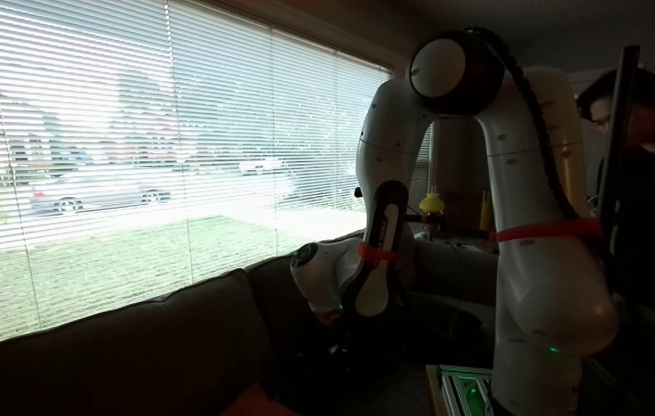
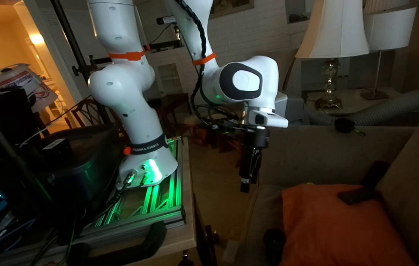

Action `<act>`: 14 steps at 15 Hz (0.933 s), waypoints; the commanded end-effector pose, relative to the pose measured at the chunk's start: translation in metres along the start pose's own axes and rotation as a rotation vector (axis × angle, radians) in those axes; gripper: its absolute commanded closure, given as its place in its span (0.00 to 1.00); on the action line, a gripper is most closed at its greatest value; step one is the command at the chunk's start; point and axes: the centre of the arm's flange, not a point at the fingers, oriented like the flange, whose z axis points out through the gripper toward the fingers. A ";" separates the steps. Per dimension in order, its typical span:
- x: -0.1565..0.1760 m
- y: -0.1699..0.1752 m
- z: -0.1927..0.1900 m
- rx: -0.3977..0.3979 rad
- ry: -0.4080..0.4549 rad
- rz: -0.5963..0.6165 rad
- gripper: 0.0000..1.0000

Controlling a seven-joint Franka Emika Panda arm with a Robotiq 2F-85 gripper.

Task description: Put the black mug on the orange pillow

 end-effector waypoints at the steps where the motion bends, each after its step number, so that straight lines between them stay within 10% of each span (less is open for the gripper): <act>1: 0.001 -0.001 0.000 -0.001 0.001 0.003 0.00; 9: -0.015 -0.007 0.062 -0.086 0.201 0.194 0.00; 14: -0.014 -0.026 0.103 -0.099 0.082 0.359 0.00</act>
